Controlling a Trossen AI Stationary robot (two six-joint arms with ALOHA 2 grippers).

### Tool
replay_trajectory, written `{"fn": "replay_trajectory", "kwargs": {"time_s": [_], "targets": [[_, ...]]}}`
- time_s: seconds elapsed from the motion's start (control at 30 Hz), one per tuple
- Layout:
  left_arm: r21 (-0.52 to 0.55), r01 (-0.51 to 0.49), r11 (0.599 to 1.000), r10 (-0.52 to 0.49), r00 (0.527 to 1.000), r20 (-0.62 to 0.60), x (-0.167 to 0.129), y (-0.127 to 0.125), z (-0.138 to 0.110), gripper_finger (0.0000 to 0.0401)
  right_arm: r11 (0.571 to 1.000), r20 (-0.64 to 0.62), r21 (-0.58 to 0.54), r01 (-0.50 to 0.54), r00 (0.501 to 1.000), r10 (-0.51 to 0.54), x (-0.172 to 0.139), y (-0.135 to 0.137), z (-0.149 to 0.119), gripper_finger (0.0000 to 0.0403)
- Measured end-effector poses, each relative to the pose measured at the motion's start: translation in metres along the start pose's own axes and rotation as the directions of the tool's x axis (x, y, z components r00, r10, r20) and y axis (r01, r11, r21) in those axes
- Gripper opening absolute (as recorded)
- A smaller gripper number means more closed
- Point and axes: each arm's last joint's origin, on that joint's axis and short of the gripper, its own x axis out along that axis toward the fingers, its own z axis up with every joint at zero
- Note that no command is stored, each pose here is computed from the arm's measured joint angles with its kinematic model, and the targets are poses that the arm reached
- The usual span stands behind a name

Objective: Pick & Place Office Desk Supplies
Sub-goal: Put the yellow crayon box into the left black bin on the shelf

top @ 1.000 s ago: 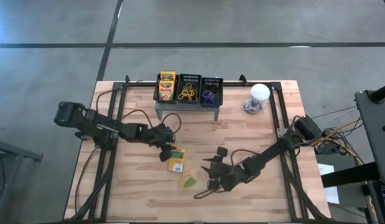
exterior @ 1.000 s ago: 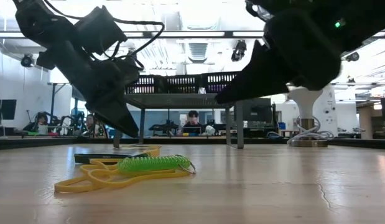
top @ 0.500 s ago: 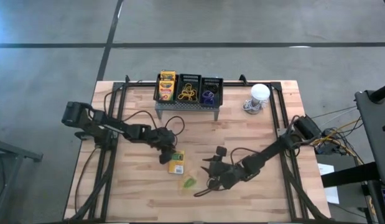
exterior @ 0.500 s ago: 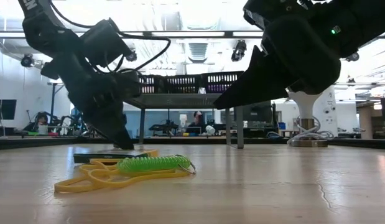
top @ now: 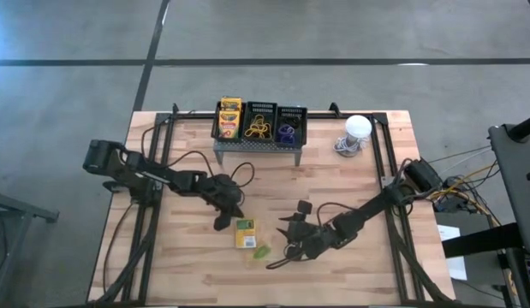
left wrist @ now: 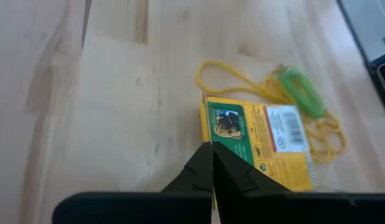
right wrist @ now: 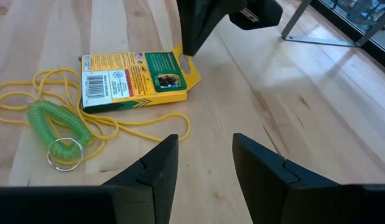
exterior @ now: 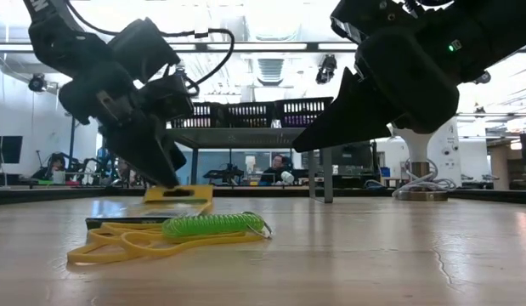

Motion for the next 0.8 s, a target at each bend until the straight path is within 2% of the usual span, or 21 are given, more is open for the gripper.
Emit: {"fn": "replay_trajectory", "kwargs": {"time_s": [0.23, 0.33, 0.5, 0.6, 0.8], "targets": [[0.031, -0.001, 1.0, -0.002, 0.994, 0.11, -0.014, -0.014, 0.023, 0.0001, 1.0, 0.0, 0.012, 0.0, 1.0, 0.0, 0.0, 0.0, 0.0, 0.0148], [0.049, -0.034, 0.998, 0.026, 0.987, 0.16, -0.019, -0.022, 0.031, 0.0001, 0.997, 0.009, 0.075, -0.002, 1.0, 0.002, 0.003, 0.0, 0.0, 0.0148], [0.091, -0.044, 0.995, 0.027, 0.984, 0.177, -0.017, -0.041, 0.032, 0.0001, 0.979, 0.061, 0.153, -0.135, 0.99, 0.127, 0.017, 0.005, 0.001, 0.0161], [0.12, -0.061, 0.991, 0.038, 0.982, 0.185, -0.014, -0.054, 0.029, 0.0, 0.964, 0.092, 0.203, -0.171, 0.984, 0.155, 0.032, 0.003, -0.001, 0.0183], [0.16, -0.084, 0.984, 0.049, 0.976, 0.21, -0.011, -0.074, 0.022, 0.0, 0.918, 0.058, 0.289, -0.272, 0.962, 0.267, 0.057, -0.007, 0.003, 0.0233]]}}
